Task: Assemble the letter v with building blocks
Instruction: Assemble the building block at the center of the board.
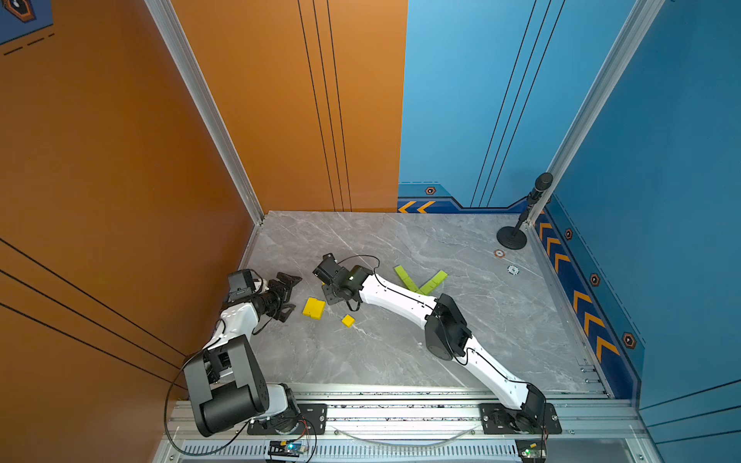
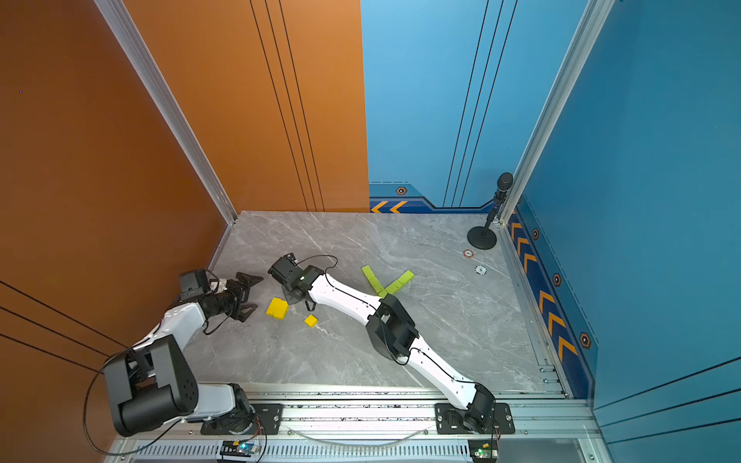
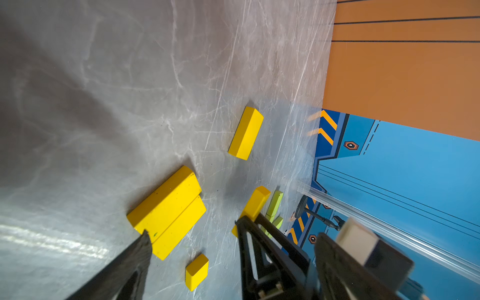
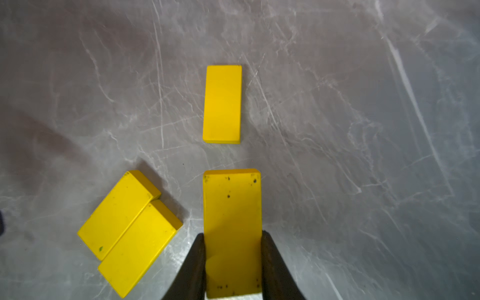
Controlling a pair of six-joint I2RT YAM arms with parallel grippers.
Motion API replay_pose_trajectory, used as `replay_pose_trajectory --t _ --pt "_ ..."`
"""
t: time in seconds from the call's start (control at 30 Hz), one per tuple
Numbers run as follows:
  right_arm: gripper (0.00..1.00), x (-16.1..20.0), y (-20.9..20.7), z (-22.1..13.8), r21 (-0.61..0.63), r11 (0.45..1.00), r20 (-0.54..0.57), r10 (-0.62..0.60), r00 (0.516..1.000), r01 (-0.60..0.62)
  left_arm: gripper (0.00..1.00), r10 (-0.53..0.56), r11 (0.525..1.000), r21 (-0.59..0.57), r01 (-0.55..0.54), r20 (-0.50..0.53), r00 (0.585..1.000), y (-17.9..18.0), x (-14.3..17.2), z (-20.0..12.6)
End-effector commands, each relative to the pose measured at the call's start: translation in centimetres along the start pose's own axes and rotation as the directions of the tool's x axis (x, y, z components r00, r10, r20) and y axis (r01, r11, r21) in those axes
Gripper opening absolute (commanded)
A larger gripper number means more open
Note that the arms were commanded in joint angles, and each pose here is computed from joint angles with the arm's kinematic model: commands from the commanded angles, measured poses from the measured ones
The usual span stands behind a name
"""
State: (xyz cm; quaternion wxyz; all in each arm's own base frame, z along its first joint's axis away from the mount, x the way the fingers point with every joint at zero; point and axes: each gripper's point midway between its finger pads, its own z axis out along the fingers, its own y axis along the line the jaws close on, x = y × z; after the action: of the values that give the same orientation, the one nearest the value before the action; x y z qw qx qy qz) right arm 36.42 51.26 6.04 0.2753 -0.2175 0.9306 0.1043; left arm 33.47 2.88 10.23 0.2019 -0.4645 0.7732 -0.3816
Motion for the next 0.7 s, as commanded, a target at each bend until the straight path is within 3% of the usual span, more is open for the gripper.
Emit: replay_pose_trajectory --t 0.0,0.67 --pt "0.18 0.1 -0.3 0.1 0.031 0.999 0.004 0.021 1.000 -0.022 0.98 0.010 0.999 0.042 -0.011 0.009 1.000 -0.7 -0.7 0.2" --pt "0.21 1.9 1.6 2.6 0.012 1.000 -0.011 0.012 1.000 -0.012 0.98 -0.004 0.998 0.059 0.004 -0.009 1.000 -1.4 -1.7 0.7"
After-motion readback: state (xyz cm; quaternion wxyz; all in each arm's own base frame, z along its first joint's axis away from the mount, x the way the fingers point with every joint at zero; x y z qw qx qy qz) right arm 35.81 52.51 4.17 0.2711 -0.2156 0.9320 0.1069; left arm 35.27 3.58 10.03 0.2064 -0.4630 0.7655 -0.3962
